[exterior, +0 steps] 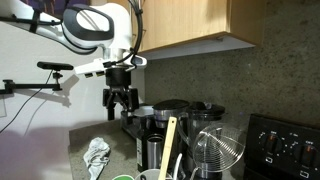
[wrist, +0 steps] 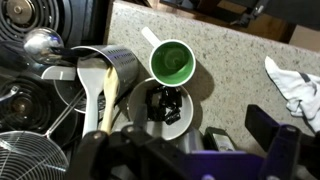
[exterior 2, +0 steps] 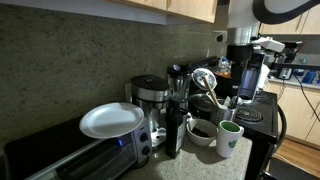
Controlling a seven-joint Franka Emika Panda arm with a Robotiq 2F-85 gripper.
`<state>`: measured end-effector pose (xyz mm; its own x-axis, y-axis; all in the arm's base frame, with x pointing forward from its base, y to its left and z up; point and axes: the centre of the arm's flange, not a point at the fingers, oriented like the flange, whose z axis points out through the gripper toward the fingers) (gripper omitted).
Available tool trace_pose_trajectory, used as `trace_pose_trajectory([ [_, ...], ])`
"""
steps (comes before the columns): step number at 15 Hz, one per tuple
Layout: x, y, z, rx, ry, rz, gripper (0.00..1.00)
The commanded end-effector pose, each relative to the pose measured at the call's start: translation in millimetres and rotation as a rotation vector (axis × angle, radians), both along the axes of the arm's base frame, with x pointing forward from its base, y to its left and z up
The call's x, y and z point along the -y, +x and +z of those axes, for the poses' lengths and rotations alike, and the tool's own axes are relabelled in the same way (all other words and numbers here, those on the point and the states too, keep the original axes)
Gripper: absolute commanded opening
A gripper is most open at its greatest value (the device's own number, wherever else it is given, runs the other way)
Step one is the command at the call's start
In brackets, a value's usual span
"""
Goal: Move the mug to the left side of the counter
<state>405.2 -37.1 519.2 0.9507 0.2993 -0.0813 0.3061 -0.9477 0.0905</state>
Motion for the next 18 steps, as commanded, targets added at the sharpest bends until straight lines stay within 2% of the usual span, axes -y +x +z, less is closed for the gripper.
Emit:
trace_pose_trajectory([
  [1,40,9,-21,-0.123,-0.023,0.157,1.00],
  [7,79,11,-81,-0.279,-0.017,0.382,1.00],
  [11,95,4,-116,-0.378,-0.020,0.457,1.00],
  [13,97,-2,-130,-0.399,-0.006,0.470,1.00],
  [18,86,-16,-143,-0.368,0.049,0.458,1.00],
])
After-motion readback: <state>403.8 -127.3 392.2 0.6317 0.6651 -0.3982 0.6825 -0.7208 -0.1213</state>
